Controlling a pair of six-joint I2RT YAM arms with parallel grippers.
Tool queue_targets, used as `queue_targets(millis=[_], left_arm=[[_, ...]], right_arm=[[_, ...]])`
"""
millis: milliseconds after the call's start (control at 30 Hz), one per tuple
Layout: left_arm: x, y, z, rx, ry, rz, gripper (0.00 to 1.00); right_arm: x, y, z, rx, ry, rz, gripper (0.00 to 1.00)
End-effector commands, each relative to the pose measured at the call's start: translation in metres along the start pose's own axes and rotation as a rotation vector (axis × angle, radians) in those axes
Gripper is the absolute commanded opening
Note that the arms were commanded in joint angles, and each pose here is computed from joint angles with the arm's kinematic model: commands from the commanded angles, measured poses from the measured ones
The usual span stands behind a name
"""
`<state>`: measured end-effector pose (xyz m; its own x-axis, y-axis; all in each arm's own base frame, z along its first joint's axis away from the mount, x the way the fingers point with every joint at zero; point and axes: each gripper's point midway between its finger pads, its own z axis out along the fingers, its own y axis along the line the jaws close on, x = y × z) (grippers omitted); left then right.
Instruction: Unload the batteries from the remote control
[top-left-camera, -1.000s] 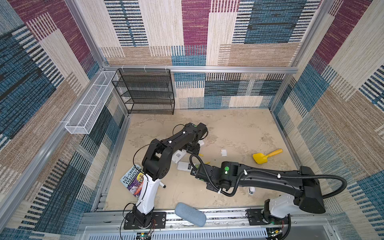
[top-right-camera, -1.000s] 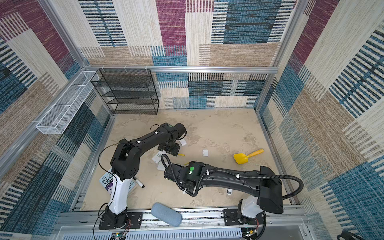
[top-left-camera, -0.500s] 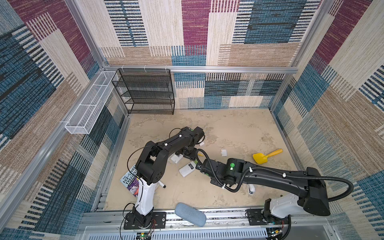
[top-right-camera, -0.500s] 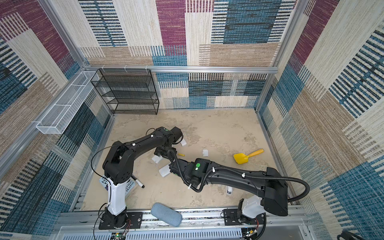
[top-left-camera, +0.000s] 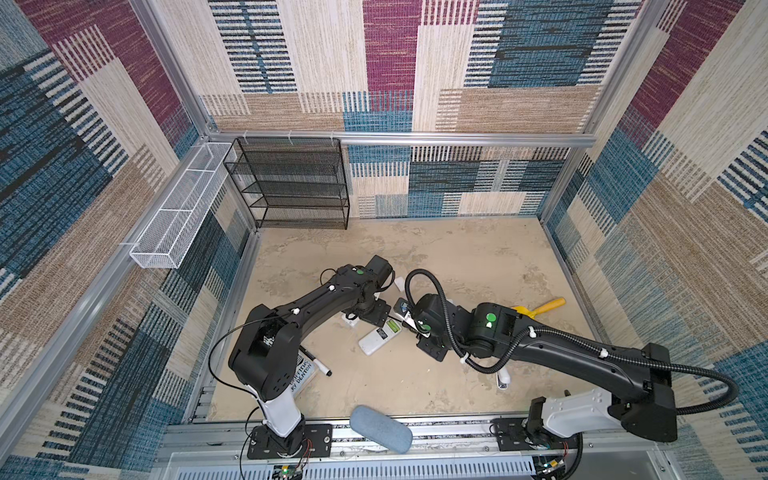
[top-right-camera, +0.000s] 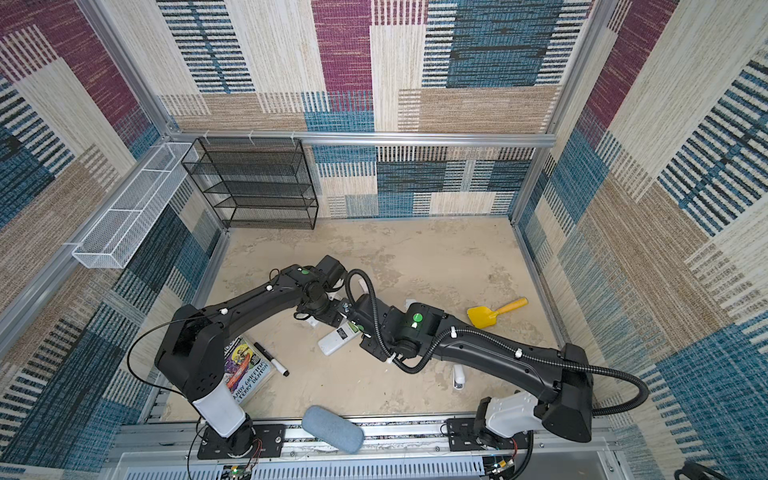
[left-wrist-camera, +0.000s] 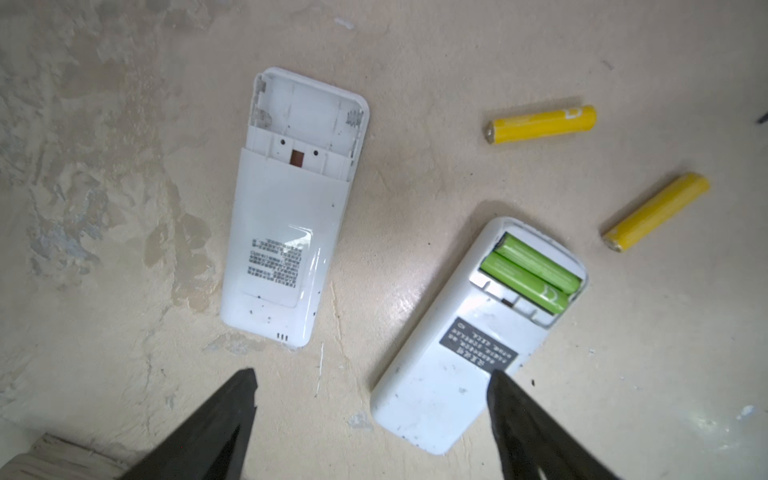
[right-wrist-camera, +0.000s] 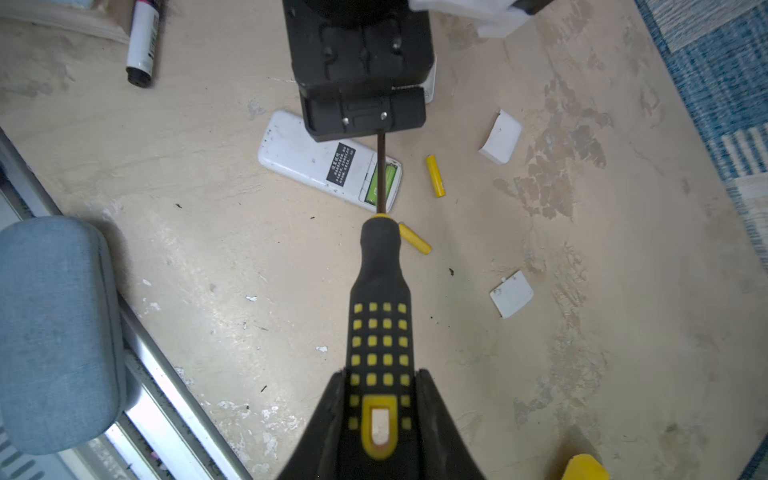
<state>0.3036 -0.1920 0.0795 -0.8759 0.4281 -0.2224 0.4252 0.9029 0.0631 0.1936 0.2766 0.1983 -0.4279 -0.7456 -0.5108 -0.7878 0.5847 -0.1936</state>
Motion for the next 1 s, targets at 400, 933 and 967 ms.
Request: queue_targets(millis=[400, 933, 967], left_arm=[[0.033, 0.017, -0.003, -0.053, 0.034, 0.185, 0.9], [0.04, -0.001, -0.015, 0.084, 0.03, 0.29, 0.91], [0.044, -0.005, -0.013, 0.084, 0.039, 0.311, 0.91]], right_arm=[[0.046, 0.002, 0.014, -0.017, 0.123, 0.305, 0.0], [0.048, 0.004, 0.014, -0.04, 0.068, 0.352, 0.0], [0.048, 0.005, 0.015, -0.046, 0.063, 0.353, 0.0]])
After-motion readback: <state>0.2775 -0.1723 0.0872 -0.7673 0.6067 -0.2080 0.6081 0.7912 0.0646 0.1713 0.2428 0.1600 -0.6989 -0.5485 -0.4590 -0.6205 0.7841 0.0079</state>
